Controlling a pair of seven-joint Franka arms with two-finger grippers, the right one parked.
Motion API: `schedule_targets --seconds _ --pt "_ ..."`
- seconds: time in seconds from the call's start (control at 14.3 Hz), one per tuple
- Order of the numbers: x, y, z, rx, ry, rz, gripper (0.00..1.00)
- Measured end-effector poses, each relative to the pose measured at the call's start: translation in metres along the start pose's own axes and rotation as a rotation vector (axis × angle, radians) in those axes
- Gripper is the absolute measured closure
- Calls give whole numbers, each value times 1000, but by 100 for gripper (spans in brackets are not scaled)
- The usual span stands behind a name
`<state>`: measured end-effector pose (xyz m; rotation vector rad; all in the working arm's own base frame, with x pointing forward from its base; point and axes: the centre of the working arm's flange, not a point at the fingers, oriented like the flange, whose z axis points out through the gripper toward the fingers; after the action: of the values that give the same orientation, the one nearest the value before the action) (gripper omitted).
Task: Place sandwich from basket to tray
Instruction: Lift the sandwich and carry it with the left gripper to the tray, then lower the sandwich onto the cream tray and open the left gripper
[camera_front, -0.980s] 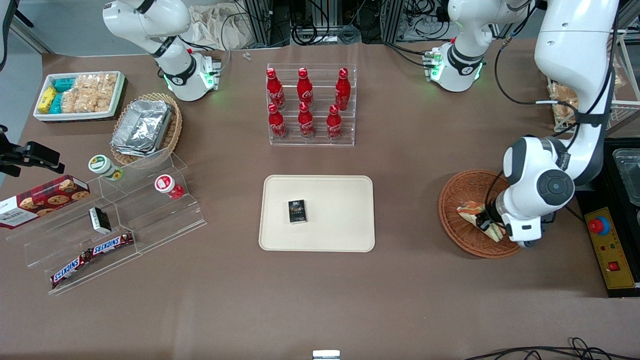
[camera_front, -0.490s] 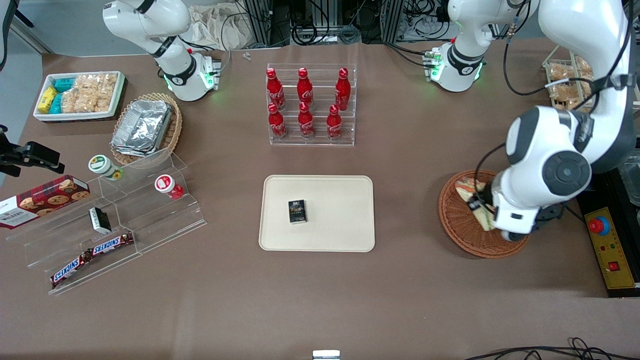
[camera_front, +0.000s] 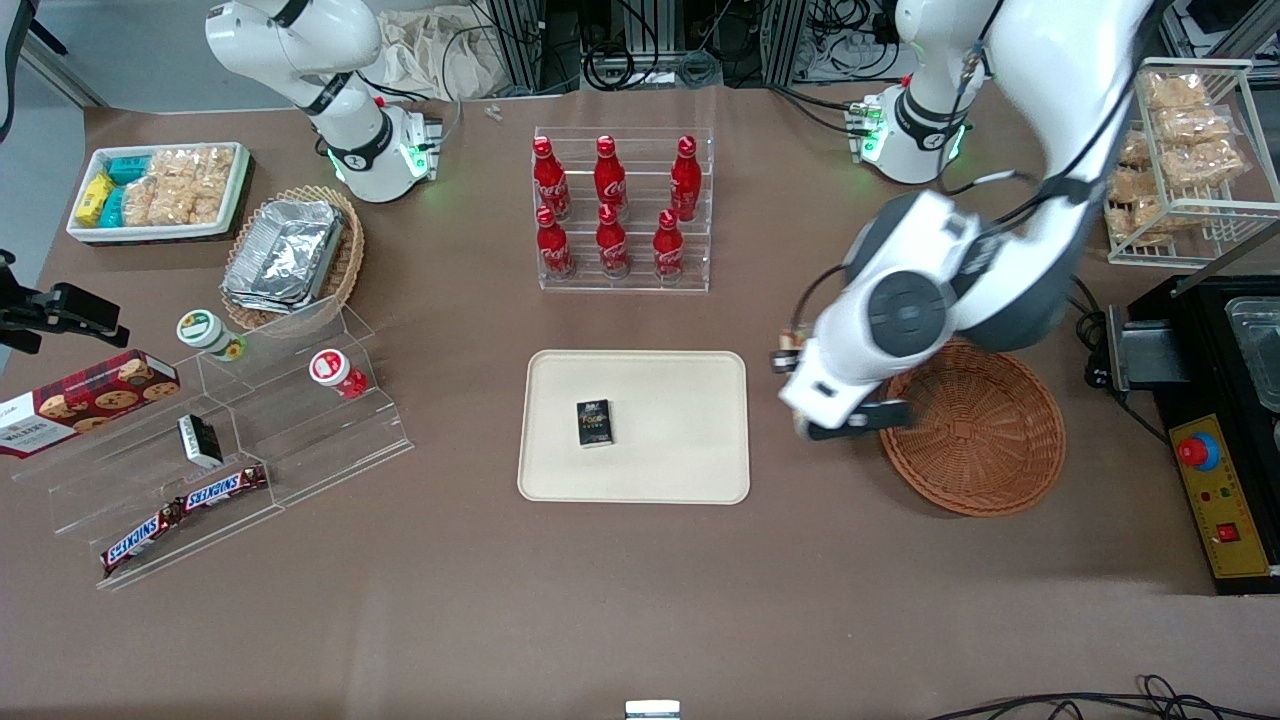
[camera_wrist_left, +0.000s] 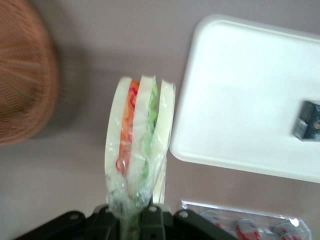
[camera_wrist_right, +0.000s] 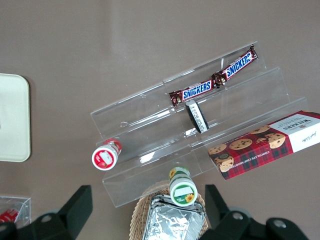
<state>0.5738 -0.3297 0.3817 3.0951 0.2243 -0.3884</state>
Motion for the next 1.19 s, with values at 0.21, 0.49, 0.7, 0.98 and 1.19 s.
schedule_targets --seconds 0.21,0.49,0.7,0.98,1.19 --pt "7 52 66 -57 14 32 85" --pt "27 62 136 -50 -14 35 85" --pt "27 70 153 -37 -2 25 84" --pt "26 74 150 -39 7 20 52" --pt "33 70 133 -35 32 12 23"
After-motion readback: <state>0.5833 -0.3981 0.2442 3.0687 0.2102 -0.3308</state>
